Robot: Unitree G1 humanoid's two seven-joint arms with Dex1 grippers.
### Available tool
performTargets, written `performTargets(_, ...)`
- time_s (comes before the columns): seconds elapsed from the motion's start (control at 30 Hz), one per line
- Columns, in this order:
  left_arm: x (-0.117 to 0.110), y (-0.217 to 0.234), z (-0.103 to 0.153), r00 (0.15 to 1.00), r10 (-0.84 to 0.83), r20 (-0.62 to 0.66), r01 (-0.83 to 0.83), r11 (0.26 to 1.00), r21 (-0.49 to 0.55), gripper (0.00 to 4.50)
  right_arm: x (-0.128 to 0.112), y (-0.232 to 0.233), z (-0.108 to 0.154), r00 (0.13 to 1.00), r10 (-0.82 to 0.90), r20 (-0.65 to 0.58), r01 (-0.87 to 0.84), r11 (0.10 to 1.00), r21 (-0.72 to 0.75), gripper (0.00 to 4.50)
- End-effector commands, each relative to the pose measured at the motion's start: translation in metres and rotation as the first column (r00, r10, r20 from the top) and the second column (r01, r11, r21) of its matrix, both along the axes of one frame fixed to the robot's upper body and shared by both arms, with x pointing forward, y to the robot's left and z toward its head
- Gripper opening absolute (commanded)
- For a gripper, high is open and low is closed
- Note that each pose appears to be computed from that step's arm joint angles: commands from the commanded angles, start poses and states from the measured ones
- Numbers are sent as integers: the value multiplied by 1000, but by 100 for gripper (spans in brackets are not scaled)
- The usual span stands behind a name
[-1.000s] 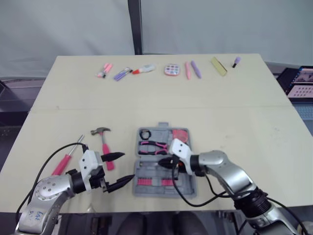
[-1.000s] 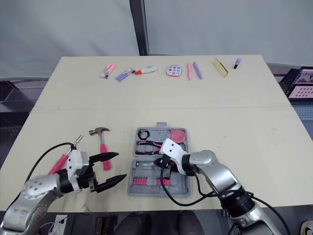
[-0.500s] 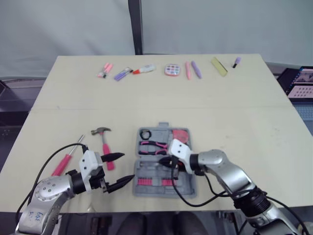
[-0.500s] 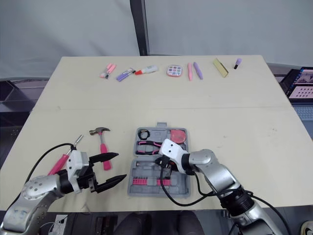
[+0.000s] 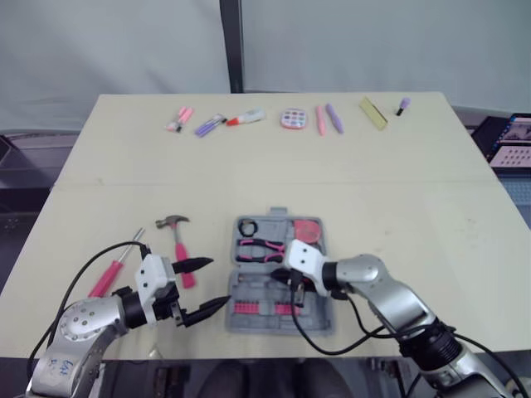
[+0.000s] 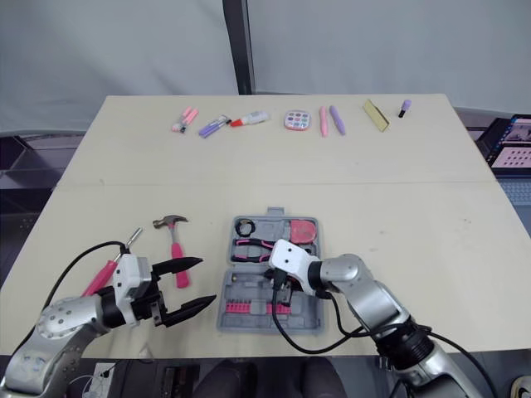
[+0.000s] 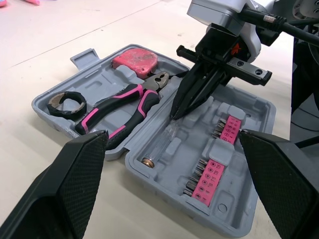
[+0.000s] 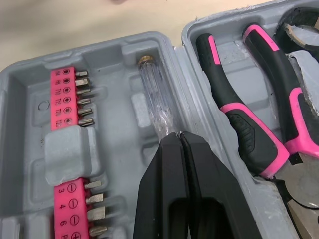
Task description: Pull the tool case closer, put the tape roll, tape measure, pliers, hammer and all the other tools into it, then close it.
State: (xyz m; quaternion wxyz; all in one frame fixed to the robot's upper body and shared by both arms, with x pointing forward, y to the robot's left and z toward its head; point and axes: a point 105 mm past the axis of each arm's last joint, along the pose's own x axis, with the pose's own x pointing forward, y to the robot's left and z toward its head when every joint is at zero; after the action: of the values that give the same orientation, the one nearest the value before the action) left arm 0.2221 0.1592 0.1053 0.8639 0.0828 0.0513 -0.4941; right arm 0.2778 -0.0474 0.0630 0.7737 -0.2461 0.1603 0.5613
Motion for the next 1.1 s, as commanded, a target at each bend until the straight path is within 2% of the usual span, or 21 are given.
performTargets(0.03, -3, -4, 4, 1000, -14, 19, 14, 1000, -9, 450, -7, -8, -22, 998, -15, -55, 11, 997, -74, 8)
performTargets(1.1, -2, -2, 5, 1000, 6, 24, -6, 1000, -7, 450, -10, -9, -39, 990, -62, -123, 42, 986, -159, 8)
